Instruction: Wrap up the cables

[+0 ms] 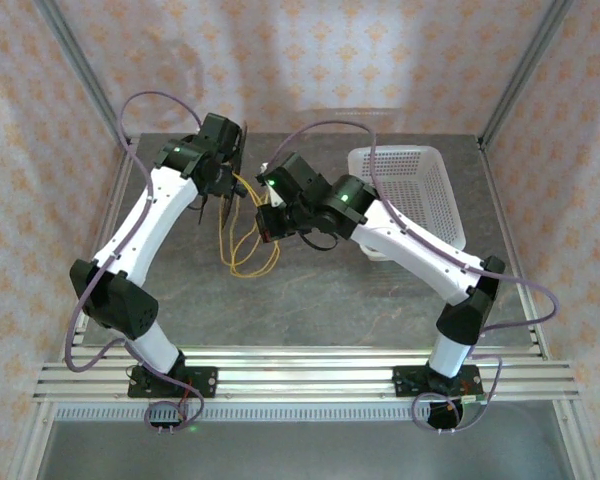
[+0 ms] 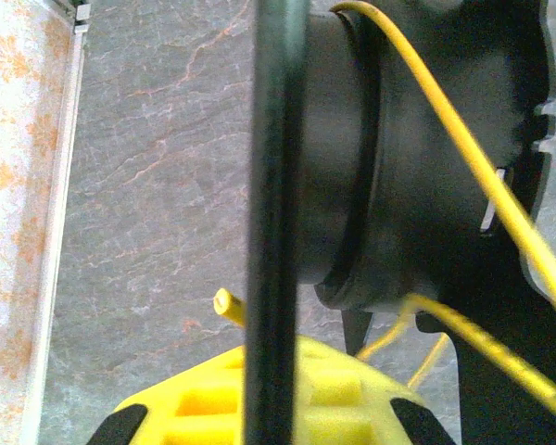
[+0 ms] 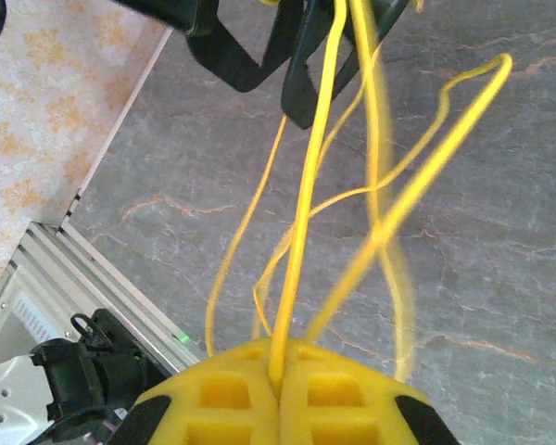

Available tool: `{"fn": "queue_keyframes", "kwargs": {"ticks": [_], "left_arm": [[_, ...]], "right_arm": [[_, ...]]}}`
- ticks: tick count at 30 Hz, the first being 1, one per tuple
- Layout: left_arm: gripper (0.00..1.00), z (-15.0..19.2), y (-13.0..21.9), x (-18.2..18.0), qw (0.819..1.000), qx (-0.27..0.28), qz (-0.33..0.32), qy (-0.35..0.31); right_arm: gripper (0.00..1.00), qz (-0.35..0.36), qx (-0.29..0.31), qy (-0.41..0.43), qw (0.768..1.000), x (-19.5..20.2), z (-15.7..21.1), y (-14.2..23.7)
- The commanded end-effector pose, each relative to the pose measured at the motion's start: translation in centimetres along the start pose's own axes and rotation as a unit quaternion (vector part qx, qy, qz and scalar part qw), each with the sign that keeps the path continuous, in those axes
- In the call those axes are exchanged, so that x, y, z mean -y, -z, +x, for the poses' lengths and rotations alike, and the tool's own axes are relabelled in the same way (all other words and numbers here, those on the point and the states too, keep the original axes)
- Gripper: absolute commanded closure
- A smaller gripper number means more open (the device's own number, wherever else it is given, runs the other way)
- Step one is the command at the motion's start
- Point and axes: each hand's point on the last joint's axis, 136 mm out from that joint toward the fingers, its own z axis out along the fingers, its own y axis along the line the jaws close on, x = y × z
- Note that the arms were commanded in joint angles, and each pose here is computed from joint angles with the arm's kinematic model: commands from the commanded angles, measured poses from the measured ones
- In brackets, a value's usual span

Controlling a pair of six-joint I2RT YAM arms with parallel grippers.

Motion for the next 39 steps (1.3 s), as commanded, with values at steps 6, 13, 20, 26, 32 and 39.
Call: {"fn": "queue_keyframes", "kwargs": {"ticks": [6, 13, 20, 26, 32, 39], "left_arm": [[1.00, -6.9, 3.3, -2.4, 0.982, 0.125, 0.008, 0.140], [1.00, -8.9, 5.8, -2.2, 0.969, 0.152, 0.065, 0.183], [1.00, -10.2, 8.0, -0.5, 0.949, 0.157, 0.163, 0.221], [1.00, -10.2, 9.7, -0.9, 0.940, 0.153, 0.193, 0.234], [1.00, -9.9, 11.0, -1.6, 0.931, 0.118, 0.227, 0.259], [1.00, -8.3, 11.9, -1.8, 0.904, 0.052, 0.249, 0.344]], "right_arm": [[1.00, -0.038, -0.009, 0.043, 0.998, -4.3, 1.2, 1.5], [1.00, 0.012, -0.014, 0.021, 1.000, -1.5, 3.4, -1.3], [1.00, 0.060, 0.000, 0.018, 0.998, 1.5, 4.1, -3.5], [1.00, 0.112, 0.017, 0.001, 0.994, 5.5, 4.4, -4.3], [1.00, 0.126, 0.045, -0.025, 0.991, 9.0, 4.6, -4.4], [1.00, 0.126, 0.072, -0.023, 0.989, 11.0, 3.8, -4.2]]}}
